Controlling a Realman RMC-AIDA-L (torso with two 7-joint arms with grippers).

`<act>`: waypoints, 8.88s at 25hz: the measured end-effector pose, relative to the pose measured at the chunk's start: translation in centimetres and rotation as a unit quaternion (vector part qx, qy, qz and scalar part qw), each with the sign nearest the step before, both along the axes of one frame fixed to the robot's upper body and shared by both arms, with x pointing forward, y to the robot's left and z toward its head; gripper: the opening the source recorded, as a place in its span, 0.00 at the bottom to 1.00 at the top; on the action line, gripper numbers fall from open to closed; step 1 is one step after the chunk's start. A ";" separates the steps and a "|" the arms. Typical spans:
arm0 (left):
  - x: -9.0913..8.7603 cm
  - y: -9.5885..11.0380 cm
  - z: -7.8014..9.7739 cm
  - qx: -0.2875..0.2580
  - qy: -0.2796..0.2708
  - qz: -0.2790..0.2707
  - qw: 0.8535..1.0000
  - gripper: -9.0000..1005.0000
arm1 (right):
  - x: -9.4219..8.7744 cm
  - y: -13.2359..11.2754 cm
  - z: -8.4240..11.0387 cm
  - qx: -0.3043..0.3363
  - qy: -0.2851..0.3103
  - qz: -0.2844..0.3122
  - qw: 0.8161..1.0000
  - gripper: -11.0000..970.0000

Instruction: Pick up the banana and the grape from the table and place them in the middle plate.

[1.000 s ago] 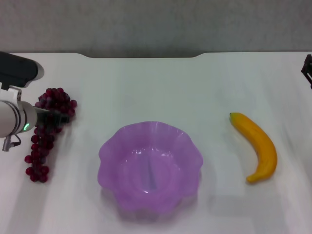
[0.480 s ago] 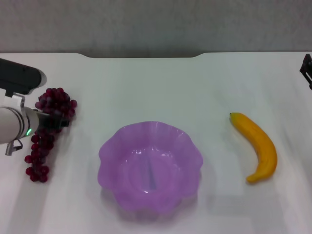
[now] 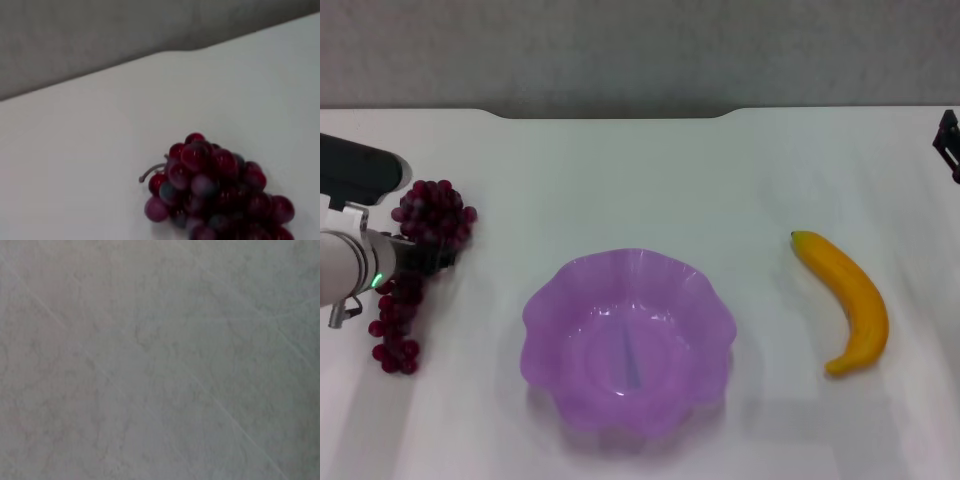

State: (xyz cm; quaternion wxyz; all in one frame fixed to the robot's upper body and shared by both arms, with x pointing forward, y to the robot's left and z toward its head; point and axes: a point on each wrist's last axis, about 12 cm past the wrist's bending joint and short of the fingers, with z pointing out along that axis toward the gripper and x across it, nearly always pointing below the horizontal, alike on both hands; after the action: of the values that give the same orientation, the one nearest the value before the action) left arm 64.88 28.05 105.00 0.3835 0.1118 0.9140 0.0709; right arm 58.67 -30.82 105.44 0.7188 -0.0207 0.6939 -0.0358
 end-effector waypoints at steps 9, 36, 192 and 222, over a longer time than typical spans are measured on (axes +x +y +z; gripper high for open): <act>-0.2 0.0 -0.4 0.005 0.002 -0.002 1.000 0.87 | 0.1 0.1 0.1 0.001 -0.001 0.001 1.000 0.91; -0.7 -0.2 -0.9 0.011 0.015 -0.011 1.000 0.78 | -0.2 0.0 -0.1 0.001 0.000 -0.001 1.000 0.91; -3.5 -2.7 8.7 -0.069 -0.121 -0.071 0.988 0.18 | -1.1 -1.0 -0.7 -0.002 0.007 -0.016 1.000 0.91; -7.1 -4.2 13.9 -0.067 -0.166 -0.120 0.976 0.17 | -1.5 -1.6 -0.9 -0.003 0.010 -0.023 1.000 0.91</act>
State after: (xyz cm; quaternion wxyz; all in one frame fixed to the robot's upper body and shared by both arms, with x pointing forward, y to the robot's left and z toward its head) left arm 57.77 23.85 118.89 0.5422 0.1817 0.8201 -0.0193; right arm 57.21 -32.37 104.52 0.7106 -0.0068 0.7014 -0.0544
